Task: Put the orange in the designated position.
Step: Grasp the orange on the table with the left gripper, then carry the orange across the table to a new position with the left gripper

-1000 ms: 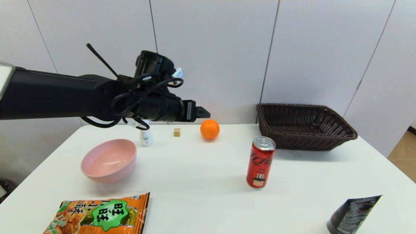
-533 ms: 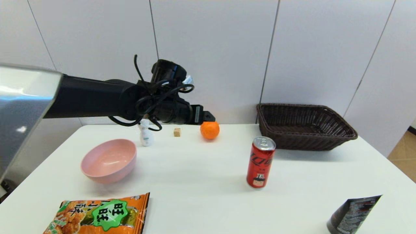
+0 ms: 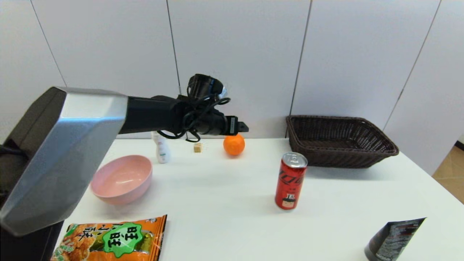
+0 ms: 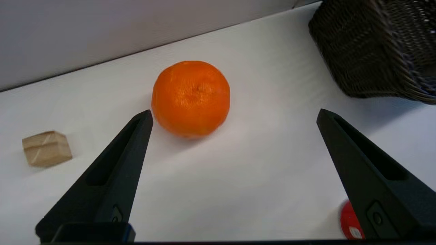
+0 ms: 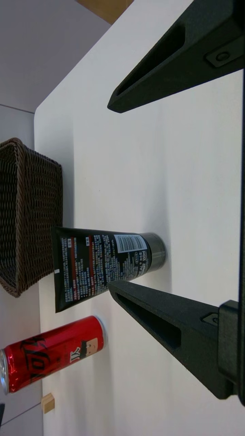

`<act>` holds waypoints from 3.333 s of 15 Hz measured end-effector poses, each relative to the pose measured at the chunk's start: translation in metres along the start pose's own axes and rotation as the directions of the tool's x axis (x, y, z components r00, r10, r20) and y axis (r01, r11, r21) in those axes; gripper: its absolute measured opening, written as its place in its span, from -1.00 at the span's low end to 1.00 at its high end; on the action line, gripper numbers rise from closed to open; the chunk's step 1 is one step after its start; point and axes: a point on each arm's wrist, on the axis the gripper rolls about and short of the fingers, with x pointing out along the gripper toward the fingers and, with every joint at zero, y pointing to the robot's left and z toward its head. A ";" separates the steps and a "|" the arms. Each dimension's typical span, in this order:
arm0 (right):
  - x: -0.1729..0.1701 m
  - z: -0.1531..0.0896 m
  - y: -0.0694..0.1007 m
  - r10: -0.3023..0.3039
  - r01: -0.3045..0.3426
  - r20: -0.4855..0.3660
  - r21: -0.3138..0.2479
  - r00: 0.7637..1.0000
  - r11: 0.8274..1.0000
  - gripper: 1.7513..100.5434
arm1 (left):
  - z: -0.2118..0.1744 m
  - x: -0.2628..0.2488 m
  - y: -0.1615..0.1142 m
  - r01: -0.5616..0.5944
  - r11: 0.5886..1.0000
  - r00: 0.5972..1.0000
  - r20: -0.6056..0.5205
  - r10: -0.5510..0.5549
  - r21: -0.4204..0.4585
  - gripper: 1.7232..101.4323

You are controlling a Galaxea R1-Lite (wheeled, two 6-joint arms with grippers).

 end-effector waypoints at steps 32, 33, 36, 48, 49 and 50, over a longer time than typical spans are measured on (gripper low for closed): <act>0.000 0.000 0.000 0.000 0.000 0.000 0.000 1.000 1.000 0.93 | -0.044 0.083 0.015 -0.074 0.997 0.997 -0.009 0.074 0.006 0.34; 0.000 0.000 0.000 0.001 -0.001 0.000 0.000 1.000 1.000 0.93 | -0.040 0.080 0.012 -0.061 0.998 0.998 0.003 0.061 0.010 0.34; 0.000 0.000 0.000 0.001 -0.001 0.000 0.000 1.000 1.000 0.93 | -0.031 0.071 0.003 -0.039 0.999 0.999 0.028 0.038 0.021 0.33; 0.000 0.000 0.000 0.001 -0.001 0.001 0.000 1.000 1.000 0.93 | -0.030 0.070 -0.060 0.090 0.992 0.982 0.158 -0.104 0.090 0.33; 0.000 0.000 0.000 0.000 0.000 0.000 0.000 1.000 1.000 0.93 | -0.035 0.073 -0.063 0.096 0.991 0.982 0.151 -0.110 0.095 0.33; 0.000 0.000 0.000 0.001 -0.001 0.000 0.000 1.000 1.000 0.93 | -0.039 0.076 -0.065 0.099 0.990 0.984 0.135 -0.112 0.099 0.33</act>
